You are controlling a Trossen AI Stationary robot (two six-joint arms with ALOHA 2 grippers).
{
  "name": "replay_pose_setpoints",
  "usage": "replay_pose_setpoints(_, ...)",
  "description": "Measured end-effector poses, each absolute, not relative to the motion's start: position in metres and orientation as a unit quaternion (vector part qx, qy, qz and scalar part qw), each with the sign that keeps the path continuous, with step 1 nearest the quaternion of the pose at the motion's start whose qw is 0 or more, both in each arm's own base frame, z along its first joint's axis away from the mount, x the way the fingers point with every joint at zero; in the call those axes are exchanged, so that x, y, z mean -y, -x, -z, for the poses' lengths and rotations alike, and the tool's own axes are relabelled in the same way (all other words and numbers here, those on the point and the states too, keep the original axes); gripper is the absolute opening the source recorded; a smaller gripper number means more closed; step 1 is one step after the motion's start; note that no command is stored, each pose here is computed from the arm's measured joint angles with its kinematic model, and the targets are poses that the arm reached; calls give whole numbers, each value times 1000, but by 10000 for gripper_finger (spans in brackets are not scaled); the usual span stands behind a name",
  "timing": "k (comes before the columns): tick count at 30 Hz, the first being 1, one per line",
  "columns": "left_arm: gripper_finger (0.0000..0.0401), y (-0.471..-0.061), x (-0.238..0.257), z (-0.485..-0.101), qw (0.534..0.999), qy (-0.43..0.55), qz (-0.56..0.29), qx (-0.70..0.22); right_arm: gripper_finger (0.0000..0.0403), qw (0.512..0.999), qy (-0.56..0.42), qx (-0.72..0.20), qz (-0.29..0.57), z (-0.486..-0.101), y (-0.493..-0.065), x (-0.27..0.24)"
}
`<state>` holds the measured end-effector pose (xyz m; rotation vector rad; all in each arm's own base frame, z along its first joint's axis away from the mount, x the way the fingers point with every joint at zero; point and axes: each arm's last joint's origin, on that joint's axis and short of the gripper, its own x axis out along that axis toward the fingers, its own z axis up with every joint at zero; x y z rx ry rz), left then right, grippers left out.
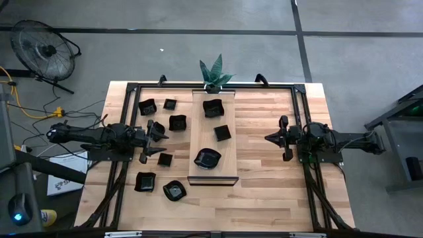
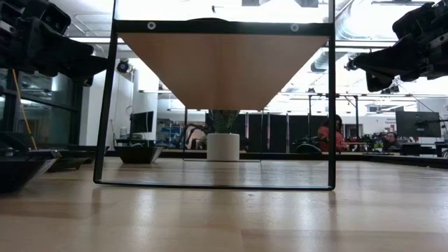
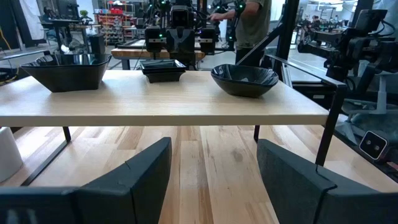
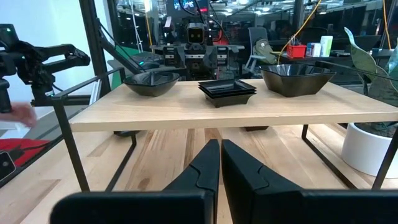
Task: Pick & Place Mini shaped plates
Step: Stack the black distorted square plate on top of the black distorted square plate on the shelf
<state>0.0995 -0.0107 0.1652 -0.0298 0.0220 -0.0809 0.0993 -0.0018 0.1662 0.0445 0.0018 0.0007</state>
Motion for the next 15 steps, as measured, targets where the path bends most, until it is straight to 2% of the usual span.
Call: replay_pose_setpoints(15, 234, -100, 10, -165, 999, 15, 37, -10, 12, 1000, -22, 0, 0, -166, -99, 2)
